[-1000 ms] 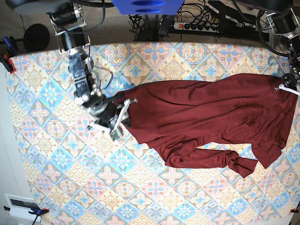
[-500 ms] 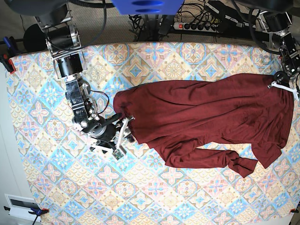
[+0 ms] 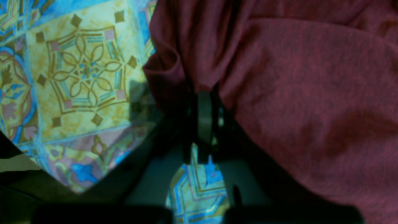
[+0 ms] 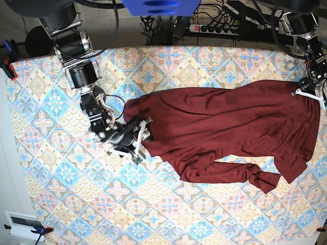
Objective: Layout the t-shirt on the table in an organized manner, then fold the t-shirt properly
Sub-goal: 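Stretch the shirt between both grippers, pulling the right gripper away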
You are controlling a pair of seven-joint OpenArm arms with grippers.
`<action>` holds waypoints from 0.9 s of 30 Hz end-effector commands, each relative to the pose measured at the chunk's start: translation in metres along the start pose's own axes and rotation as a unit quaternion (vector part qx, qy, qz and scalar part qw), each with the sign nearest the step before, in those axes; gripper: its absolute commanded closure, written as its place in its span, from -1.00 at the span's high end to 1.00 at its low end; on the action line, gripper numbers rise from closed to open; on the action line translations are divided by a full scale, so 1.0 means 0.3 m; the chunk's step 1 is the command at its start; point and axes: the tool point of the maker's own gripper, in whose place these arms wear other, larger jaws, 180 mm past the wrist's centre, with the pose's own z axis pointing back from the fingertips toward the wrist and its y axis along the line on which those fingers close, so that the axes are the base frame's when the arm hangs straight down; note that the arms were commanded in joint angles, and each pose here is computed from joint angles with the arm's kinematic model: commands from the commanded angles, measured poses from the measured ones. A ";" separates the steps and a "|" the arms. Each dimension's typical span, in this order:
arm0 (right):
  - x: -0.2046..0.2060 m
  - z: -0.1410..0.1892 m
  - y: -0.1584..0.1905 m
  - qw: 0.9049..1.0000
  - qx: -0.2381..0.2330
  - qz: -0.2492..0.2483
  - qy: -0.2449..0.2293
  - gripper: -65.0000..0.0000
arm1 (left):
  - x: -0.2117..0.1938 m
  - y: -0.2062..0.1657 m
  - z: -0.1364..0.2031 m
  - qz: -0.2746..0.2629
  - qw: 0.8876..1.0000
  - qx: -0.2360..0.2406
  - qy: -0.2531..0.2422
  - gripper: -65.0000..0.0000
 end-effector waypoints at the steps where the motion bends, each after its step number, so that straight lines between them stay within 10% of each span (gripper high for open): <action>1: 0.104 0.021 -0.040 0.999 -0.012 0.004 -0.039 0.05 | 0.040 0.011 0.012 -0.004 1.000 0.001 -0.010 -1.00; 9: 0.025 -0.029 -0.030 1.000 -0.002 -0.022 -0.019 0.04 | 0.039 0.009 0.011 -0.003 1.000 0.000 -0.010 -1.00; 14: -0.029 -0.054 -0.022 0.999 0.003 -0.039 0.001 -0.30 | 0.035 0.003 0.010 -0.002 1.000 -0.002 -0.009 -1.00; 20: 0.026 -0.043 -0.042 0.998 -0.003 -0.043 -0.043 -1.00 | 0.020 -0.012 0.006 0.003 1.000 -0.006 -0.007 -1.00; 27: 0.215 0.099 -0.286 0.982 -0.072 -0.102 -0.141 -1.00 | 0.094 -0.029 0.025 -0.002 0.998 -0.012 -0.061 -1.00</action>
